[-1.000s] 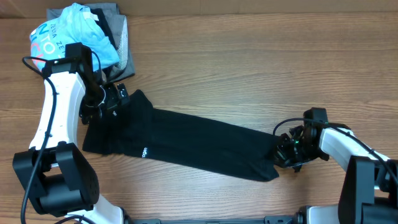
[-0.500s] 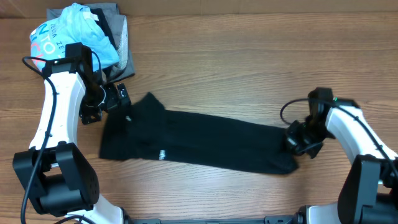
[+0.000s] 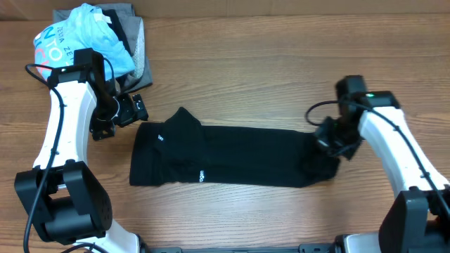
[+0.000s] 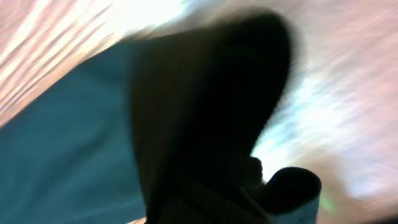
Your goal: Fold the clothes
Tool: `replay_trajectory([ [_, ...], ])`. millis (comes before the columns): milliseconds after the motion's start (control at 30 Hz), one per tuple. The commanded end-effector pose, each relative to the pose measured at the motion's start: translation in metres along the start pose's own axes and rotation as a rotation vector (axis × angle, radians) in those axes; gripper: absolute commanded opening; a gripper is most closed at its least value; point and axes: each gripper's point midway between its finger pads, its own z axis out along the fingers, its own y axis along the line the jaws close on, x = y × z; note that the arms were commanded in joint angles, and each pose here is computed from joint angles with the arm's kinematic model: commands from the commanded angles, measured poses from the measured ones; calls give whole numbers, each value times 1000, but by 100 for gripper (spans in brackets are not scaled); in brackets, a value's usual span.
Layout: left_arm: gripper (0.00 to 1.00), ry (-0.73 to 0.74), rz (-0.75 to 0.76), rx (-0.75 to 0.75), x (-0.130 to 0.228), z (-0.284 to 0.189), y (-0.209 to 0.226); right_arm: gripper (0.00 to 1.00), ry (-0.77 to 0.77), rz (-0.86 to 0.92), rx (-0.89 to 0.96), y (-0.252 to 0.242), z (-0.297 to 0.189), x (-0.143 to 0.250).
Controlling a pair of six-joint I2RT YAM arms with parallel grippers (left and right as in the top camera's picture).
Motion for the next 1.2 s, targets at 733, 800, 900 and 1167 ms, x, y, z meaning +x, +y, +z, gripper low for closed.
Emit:
replay_trajectory([
  [733,100,6,-11,-8,-2,2,2,11,21,-444,-317,157,-6,134],
  [800,100,6,-11,-8,-2,2,2,13,21,-448,-318,158,-4,134],
  [900,100,6,-11,-8,-2,2,2,15,22,-448,-318,159,0,134],
  [1167,100,9,-12,-9,-1,2,2,22,45,-420,-290,165,20,132],
])
